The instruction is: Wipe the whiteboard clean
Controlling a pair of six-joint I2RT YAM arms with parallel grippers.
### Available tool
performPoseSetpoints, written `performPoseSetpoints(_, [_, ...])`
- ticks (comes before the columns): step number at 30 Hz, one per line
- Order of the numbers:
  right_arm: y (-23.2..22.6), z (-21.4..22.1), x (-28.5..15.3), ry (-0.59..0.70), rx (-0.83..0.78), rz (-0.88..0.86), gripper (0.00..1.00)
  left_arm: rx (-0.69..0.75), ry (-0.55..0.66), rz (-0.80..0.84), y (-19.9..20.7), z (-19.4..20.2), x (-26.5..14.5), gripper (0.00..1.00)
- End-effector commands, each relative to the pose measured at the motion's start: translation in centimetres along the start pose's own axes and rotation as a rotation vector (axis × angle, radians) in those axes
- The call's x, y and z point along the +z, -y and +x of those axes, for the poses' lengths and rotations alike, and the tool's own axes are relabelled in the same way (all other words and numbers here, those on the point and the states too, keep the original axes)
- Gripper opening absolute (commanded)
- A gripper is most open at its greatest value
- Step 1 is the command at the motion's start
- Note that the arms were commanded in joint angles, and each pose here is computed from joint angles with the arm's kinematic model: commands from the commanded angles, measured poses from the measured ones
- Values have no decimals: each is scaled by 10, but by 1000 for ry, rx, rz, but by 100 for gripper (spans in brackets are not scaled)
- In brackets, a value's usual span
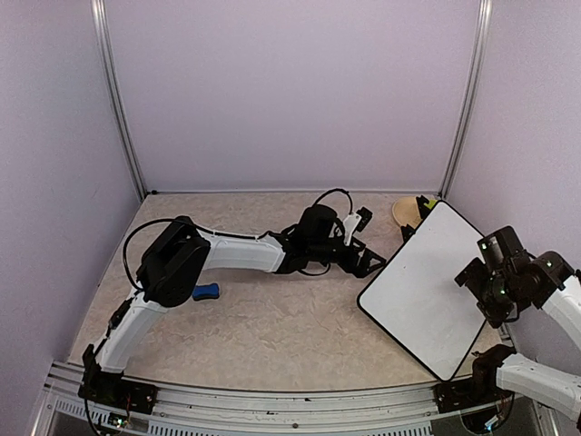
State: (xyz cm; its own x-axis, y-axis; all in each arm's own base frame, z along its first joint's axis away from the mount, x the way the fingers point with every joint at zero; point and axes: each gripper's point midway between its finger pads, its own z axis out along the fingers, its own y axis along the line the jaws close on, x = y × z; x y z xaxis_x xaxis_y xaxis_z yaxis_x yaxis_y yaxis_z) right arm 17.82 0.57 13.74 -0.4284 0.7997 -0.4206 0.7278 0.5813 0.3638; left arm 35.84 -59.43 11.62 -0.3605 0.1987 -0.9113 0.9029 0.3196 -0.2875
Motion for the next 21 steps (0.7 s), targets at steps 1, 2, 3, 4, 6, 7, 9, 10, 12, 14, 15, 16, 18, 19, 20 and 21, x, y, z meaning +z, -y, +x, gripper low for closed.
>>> performPoseSetpoints(1, [-24,-16,1,47,-108,-10,100,-108,22,162,10,-36,-32,99])
performPoseSetpoints(2, [-27,-16,2,45,-119,-12,100,-137,19,190,10,-36,-34,99])
performPoseSetpoints(3, [-31,-16,3,44,-130,-18,100,-154,14,226,12,-36,-37,99])
performPoseSetpoints(4, [-35,-17,3,44,-141,-28,100,-179,11,247,14,-38,-39,99])
performPoseSetpoints(6, [-41,-20,0,55,-150,-46,100,-206,17,263,17,-43,-43,99])
performPoseSetpoints(7, [-43,-22,-1,61,-156,-53,100,-217,27,261,18,-47,-45,99])
performPoseSetpoints(9, [-47,-26,-4,75,-167,-58,100,-231,52,272,20,-56,-50,99])
performPoseSetpoints(10, [-48,-28,-6,83,-171,-62,100,-246,53,283,22,-58,-51,99])
performPoseSetpoints(12, [-51,-32,-10,95,-179,-70,100,-271,20,317,28,-55,-46,99])
performPoseSetpoints(14, [-54,-37,-16,117,-186,-84,100,-288,-22,332,34,-51,-37,98])
performPoseSetpoints(15, [-56,-41,-20,130,-196,-91,100,-292,-34,340,37,-52,-34,98])
performPoseSetpoints(16, [-58,-44,-24,143,-201,-99,100,-304,-51,350,40,-49,-30,98])
performPoseSetpoints(18, [-63,-51,-33,169,-219,-114,100,-335,-81,358,41,-41,-24,96])
performPoseSetpoints(19, [-66,-55,-37,181,-226,-123,100,-344,-93,361,42,-38,-21,95])
performPoseSetpoints(20, [-69,-58,-41,193,-235,-132,100,-353,-107,364,42,-34,-19,94])
performPoseSetpoints(21, [-73,-62,-46,204,-244,-143,100,-360,-119,369,44,-31,-17,94])
